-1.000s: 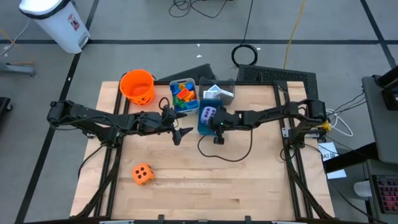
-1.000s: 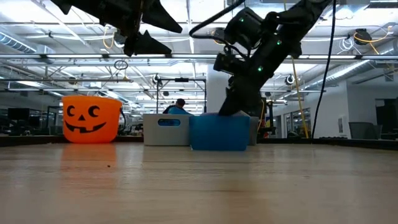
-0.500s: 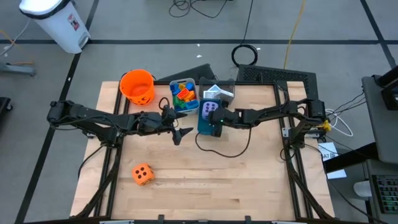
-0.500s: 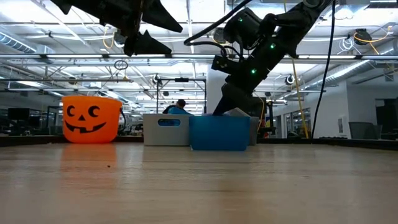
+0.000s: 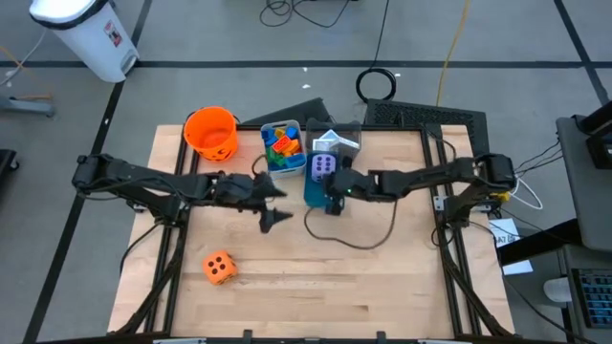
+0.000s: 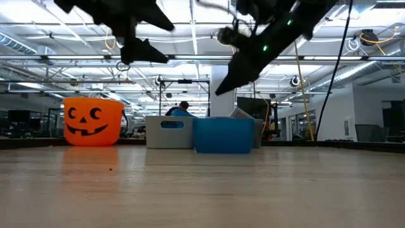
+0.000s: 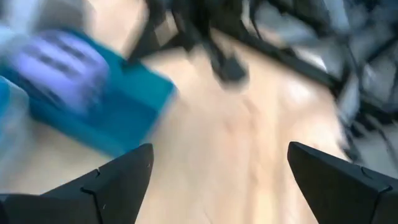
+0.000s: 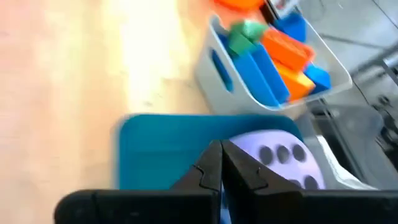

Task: Pick & Place Toys
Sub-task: Put the orange dice into the blue bin

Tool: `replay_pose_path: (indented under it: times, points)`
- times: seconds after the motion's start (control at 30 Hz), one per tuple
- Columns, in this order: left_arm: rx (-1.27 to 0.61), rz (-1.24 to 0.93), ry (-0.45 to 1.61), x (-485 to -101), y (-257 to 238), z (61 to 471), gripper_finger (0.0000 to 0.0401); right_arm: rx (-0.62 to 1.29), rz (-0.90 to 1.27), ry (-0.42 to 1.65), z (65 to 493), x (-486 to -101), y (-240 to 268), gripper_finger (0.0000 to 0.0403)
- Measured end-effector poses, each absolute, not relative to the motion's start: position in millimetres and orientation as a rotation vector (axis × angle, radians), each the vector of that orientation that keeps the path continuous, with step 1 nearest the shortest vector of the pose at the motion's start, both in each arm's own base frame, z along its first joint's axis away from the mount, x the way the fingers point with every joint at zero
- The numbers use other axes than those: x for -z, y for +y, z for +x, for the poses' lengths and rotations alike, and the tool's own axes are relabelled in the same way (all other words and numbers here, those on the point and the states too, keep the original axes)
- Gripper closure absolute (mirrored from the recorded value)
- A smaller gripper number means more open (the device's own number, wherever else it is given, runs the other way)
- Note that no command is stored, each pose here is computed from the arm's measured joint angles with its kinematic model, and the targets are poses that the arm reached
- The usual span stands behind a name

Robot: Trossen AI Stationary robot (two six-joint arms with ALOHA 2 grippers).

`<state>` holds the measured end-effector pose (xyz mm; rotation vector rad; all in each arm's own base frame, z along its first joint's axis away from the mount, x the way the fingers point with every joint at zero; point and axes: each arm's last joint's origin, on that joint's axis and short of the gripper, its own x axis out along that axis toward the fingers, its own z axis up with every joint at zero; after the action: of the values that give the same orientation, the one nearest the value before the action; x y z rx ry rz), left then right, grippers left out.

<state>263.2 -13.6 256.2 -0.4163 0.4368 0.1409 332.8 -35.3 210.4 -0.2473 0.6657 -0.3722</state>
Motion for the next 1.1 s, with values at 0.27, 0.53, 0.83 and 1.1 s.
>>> replay_pose_path:
  times: [0.27, 0.53, 0.83, 1.1]
  points:
    - [-0.228, -0.528, 1.005, -265.7, -52.3, 230.0, 0.0022, 0.256, -0.248, 0.539, 317.5, -237.4, 10.7, 0.0402]
    - [-0.345, -0.713, 1.316, -243.4, -96.0, 189.8, 0.0022, 0.213, -0.226, 0.426, 303.3, -225.7, 27.0, 0.0402]
    - [-0.514, -0.705, 1.436, -239.3, -122.6, 153.1, 0.0022, 0.205, -0.245, 0.406, 302.0, -224.0, 28.3, 0.0402]
    - [-0.487, -0.761, 1.407, -213.5, -120.0, 132.2, 0.0022, 0.202, -0.262, 0.395, 302.5, -225.2, 28.4, 0.0402]
